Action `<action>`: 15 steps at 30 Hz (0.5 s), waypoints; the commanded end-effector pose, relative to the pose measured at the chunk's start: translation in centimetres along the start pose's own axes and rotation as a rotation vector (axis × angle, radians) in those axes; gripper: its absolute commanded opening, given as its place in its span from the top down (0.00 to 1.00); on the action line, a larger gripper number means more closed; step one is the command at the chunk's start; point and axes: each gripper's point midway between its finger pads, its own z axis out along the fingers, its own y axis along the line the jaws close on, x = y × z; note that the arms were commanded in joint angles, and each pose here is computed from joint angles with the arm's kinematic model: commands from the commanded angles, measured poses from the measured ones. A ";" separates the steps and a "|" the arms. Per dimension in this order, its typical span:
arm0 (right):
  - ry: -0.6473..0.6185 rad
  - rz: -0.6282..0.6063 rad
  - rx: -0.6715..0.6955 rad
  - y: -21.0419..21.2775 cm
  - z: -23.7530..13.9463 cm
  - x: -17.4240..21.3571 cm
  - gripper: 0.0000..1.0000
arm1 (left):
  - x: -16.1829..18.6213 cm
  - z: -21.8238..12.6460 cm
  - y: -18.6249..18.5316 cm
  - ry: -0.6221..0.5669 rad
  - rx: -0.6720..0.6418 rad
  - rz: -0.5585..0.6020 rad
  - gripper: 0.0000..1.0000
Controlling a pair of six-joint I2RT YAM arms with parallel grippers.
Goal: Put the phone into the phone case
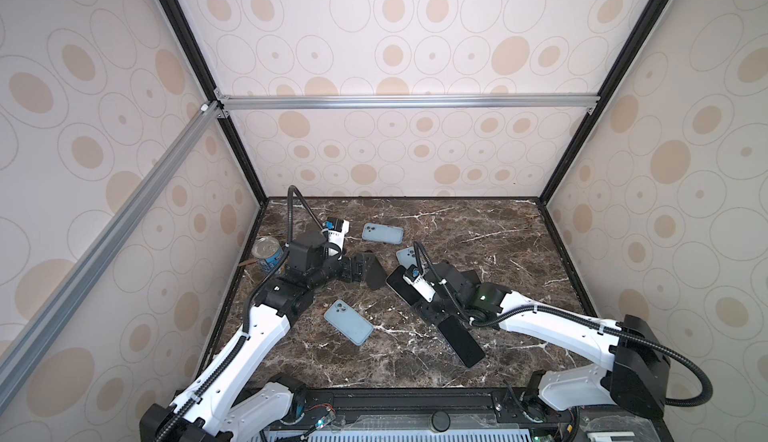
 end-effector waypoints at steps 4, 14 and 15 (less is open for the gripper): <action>-0.219 -0.038 0.000 0.1 -3.9 -5.5 0.56 | 0.2 0.1 -4.5 0.147 0.229 -0.162 0.15; -0.305 -0.091 -0.007 0.5 -5.7 -7.9 0.56 | -1.0 -0.3 -6.8 0.146 0.359 -0.224 0.19; -0.313 -0.093 -0.010 0.7 -5.8 -8.1 0.56 | -0.9 -0.2 -6.8 0.151 0.357 -0.225 0.20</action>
